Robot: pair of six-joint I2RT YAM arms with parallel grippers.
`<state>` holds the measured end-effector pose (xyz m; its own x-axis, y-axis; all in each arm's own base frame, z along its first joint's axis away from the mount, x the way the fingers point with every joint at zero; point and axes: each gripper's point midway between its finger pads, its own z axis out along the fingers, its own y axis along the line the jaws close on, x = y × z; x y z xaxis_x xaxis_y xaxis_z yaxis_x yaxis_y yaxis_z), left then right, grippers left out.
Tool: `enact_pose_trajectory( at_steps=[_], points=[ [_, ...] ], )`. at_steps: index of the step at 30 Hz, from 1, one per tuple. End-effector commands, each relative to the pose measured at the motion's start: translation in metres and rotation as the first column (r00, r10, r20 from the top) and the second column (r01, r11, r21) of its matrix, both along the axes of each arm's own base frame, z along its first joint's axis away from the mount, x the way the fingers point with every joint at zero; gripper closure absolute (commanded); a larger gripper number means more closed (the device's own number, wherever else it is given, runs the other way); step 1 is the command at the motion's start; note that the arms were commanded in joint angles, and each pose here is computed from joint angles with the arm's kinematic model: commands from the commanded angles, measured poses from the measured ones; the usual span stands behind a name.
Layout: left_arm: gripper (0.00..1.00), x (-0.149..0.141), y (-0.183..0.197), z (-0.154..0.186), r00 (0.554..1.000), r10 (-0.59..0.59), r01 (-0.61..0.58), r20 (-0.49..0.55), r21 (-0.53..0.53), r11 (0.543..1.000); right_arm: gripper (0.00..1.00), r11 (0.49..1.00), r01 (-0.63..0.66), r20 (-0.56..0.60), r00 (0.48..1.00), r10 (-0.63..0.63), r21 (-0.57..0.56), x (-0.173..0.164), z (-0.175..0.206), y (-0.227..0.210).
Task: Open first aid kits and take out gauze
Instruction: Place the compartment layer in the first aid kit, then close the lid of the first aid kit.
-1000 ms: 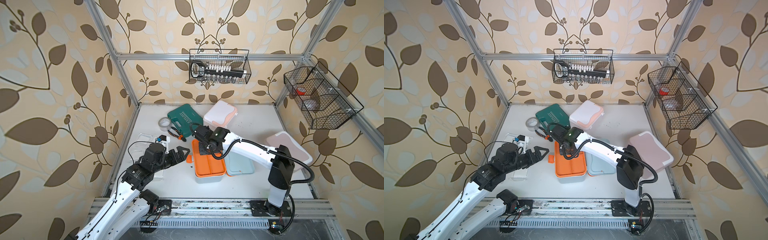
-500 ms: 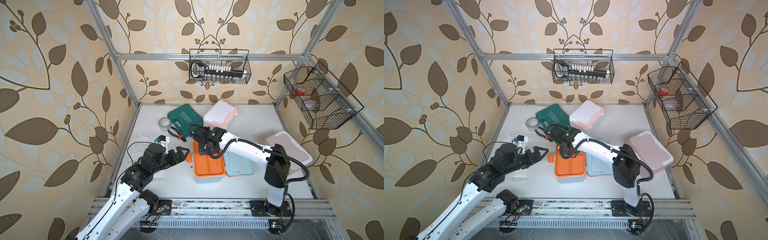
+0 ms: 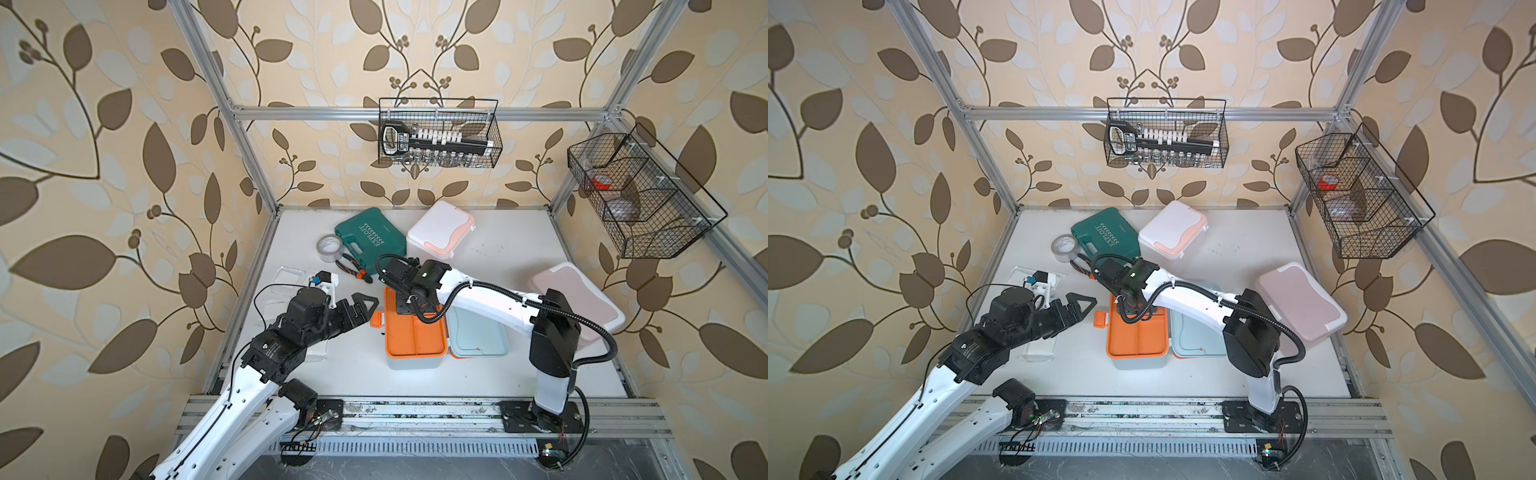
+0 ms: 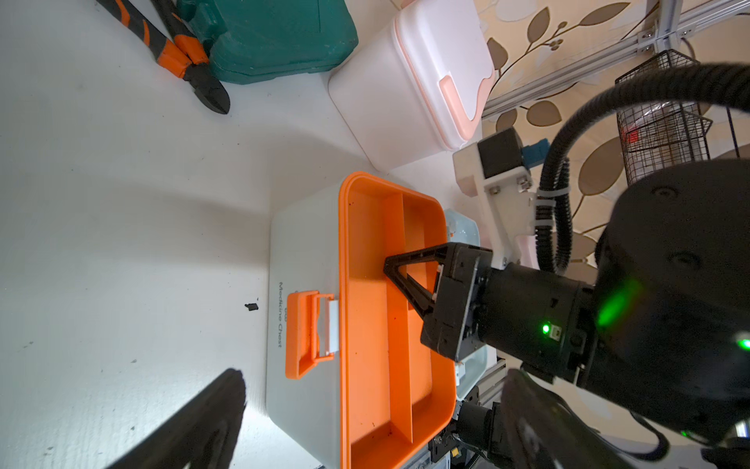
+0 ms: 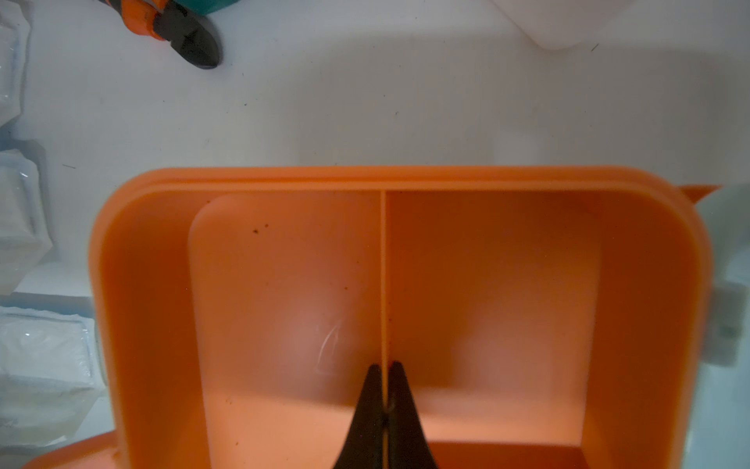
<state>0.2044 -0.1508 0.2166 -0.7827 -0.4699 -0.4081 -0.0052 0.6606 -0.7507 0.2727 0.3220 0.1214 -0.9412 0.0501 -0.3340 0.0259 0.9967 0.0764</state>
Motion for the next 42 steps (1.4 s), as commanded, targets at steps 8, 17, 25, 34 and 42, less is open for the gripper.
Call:
enact_pose_trajectory(
  at_steps=[8, 17, 25, 34, 42],
  points=[
    [0.01, 0.004, -0.011, 0.025, 0.997, -0.075, 0.075, 0.019, 0.032, 0.997, 0.02, 0.995, -0.077, 0.154, 0.986, 0.067, 0.060, -0.001, 0.063, -0.026],
    [0.01, -0.003, -0.090, 0.038, 0.958, -0.286, 0.275, 0.000, 0.277, 0.921, 0.00, 0.946, -0.019, 0.243, 0.968, -0.063, 0.323, 0.013, 0.089, -0.150],
    [0.01, 0.009, -0.143, 0.006, 0.926, -0.363, 0.376, -0.104, 0.311, 0.873, 0.00, 0.877, 0.122, 0.158, 0.963, -0.217, 0.465, 0.010, 0.048, -0.242],
    [0.01, 0.020, -0.152, -0.034, 0.926, -0.326, 0.374, -0.191, 0.340, 0.863, 0.00, 0.815, 0.145, 0.065, 0.974, -0.217, 0.560, -0.001, -0.001, -0.242],
    [0.01, 0.017, -0.179, -0.056, 0.895, -0.388, 0.424, -0.218, 0.150, 0.893, 0.01, 0.680, 0.082, 0.032, 0.988, -0.153, 0.728, -0.008, 0.003, -0.211]
  ],
)
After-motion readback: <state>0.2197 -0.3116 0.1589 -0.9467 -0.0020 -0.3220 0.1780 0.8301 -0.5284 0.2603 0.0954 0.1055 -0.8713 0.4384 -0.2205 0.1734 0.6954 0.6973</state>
